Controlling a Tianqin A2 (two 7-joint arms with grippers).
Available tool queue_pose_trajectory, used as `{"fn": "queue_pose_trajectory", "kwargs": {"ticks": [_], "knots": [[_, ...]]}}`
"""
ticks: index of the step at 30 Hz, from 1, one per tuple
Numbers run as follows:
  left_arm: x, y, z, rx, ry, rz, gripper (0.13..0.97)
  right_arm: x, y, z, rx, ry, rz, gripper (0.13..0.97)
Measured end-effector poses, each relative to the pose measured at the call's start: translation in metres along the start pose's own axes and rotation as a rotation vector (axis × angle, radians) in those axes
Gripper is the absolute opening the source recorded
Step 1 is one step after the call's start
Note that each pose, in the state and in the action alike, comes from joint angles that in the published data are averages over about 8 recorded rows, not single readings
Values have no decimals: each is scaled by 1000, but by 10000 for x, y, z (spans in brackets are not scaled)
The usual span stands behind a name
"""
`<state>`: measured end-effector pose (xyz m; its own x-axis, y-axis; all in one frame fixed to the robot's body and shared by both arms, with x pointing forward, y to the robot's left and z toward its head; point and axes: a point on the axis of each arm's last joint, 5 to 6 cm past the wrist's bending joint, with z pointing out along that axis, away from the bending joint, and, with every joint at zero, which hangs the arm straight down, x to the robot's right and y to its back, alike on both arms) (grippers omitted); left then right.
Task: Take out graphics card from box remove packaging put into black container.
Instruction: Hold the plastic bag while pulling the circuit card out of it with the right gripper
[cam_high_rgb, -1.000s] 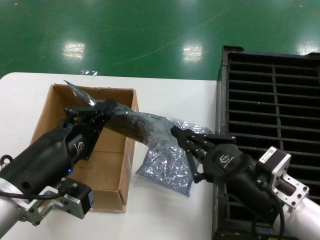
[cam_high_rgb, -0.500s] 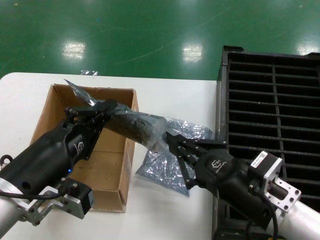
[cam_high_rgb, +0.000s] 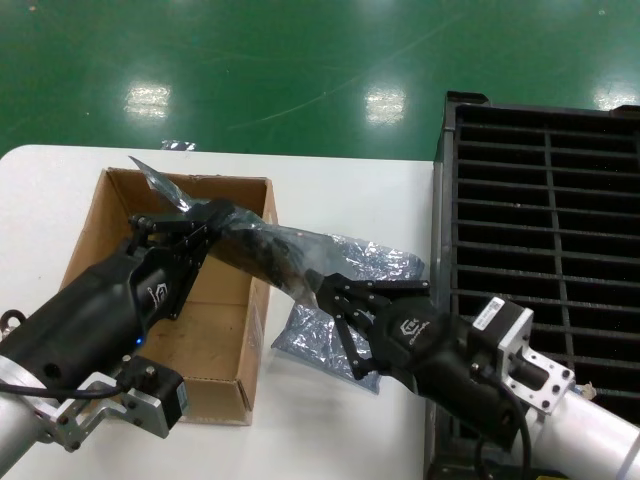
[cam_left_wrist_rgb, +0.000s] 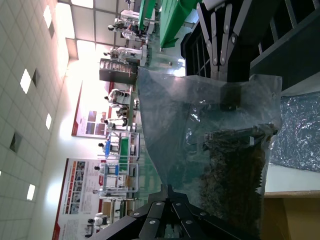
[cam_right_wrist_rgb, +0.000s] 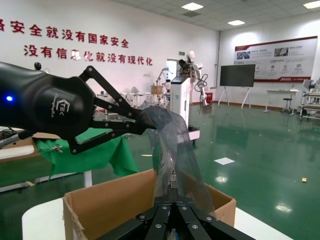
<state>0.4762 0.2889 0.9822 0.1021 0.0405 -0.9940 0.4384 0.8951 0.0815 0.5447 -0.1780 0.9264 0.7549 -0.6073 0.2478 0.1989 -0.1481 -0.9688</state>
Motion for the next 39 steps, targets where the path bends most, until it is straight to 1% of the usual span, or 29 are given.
{"fn": "queue_pose_trajectory", "kwargs": {"ticks": [13,21,38,39], "knots": [[0,0,0,0,0,0,138,168,40,200,-32,-28,18,131],[0,0,0,0,0,0,138,199,48,310,-44,-44,39,131],[0,0,0,0,0,0,138,176,36,305,-41,-12,90,131],[0,0,0,0,0,0,138,172,39,300,-41,-10,93,151]]}}
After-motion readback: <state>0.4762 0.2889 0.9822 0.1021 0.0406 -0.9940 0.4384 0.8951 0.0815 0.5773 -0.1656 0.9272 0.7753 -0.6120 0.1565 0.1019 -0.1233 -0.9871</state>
